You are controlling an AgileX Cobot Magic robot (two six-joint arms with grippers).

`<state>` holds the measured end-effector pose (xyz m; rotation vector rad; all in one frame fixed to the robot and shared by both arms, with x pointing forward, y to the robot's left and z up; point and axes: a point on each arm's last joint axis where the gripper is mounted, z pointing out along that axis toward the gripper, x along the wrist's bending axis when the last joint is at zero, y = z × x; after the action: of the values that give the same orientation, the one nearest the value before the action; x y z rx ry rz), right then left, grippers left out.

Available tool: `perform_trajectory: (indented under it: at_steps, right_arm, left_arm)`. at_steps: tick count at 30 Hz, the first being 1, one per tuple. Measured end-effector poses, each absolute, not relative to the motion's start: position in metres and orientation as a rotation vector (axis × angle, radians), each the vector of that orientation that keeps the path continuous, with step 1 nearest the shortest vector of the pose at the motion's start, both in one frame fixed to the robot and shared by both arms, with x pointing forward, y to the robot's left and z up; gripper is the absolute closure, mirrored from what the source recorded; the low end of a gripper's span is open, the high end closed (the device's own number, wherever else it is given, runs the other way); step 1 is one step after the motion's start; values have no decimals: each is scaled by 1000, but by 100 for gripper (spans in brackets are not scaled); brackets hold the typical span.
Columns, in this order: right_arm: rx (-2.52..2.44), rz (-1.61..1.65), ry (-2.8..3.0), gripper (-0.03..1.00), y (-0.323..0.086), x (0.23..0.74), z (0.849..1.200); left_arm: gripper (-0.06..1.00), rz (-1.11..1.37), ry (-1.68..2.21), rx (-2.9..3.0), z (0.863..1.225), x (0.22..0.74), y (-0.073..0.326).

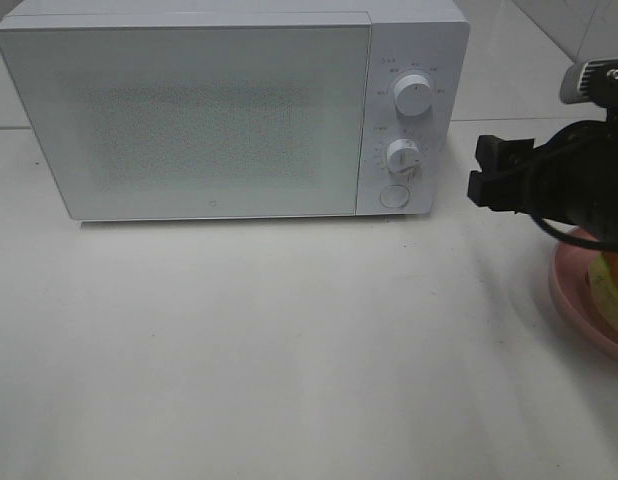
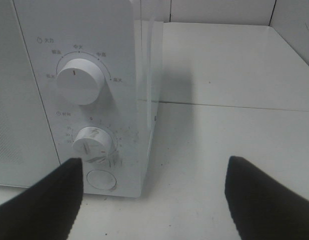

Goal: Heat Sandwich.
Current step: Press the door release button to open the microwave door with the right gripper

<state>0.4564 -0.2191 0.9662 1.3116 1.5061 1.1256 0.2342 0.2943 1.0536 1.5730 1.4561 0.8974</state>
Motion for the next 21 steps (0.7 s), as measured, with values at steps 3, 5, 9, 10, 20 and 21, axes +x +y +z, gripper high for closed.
perform_trajectory:
  at_steps: [3, 5, 9, 10, 20, 21]
  right_arm:
    - [1317, 1114, 1480, 21, -212, 458, 958]
    - [1319, 1102, 1468, 21, -207, 458, 952]
    - [1318, 1072, 1462, 21, -198, 458, 940]
    - [1319, 1062, 1463, 21, -193, 458, 935]
    - [1360, 1037, 1464, 21, -167, 470, 920]
    - [1360, 1037, 1464, 21, -167, 470, 920]
  left_arm:
    - [-3, 897, 1456, 1573, 1054, 234, 294]
    - [-3, 897, 1456, 1573, 1054, 234, 294]
    - [-3, 897, 1456, 1573, 1054, 234, 294]
    - [-3, 897, 1456, 1573, 1054, 234, 294]
    - [-3, 897, 1456, 1573, 1054, 234, 294]
    - [-3, 897, 1456, 1573, 1054, 234, 294]
